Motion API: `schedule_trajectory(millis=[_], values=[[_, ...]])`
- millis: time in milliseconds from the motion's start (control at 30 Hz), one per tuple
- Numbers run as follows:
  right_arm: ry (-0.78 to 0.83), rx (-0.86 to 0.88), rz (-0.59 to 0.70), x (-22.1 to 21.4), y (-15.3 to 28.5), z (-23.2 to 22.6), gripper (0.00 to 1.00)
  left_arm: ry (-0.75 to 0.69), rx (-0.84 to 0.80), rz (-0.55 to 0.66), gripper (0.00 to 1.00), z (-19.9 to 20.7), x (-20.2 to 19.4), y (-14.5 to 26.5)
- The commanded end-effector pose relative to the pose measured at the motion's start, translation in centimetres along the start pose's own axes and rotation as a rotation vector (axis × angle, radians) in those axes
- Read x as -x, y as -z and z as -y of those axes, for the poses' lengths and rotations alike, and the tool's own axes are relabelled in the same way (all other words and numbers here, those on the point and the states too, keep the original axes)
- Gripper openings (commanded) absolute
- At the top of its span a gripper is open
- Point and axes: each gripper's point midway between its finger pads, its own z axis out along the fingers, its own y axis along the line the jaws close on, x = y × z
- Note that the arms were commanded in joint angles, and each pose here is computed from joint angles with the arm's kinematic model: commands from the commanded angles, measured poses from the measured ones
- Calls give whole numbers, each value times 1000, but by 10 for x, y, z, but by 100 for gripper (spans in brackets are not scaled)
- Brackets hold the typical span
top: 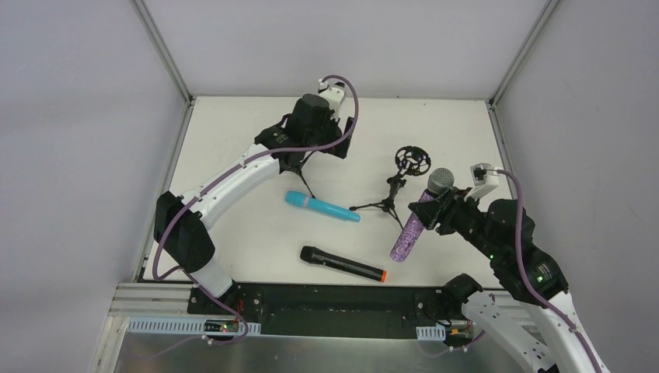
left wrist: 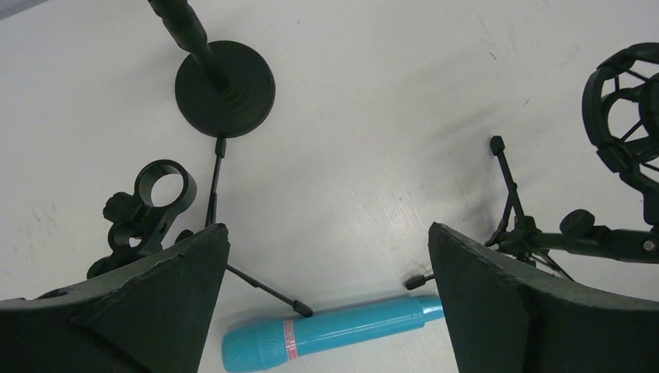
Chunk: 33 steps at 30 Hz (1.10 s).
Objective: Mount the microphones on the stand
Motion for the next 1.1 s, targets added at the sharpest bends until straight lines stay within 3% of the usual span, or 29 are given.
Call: schedule_trajectory(millis=[0,200,500,1067], values=[[-2,49,78,20,-10,-13,0,3,0,-28,100,0,-13,9],[-28,26,143,30,-28,-8,0,113,-69,-59,100,15,-35,14],[-91,86,313,77,-49,-29,0,85,-105,-35,100,35,-40,20],[132,-79,507,169,-78,-34,0,26,-142,-92,100,76,-69,12]])
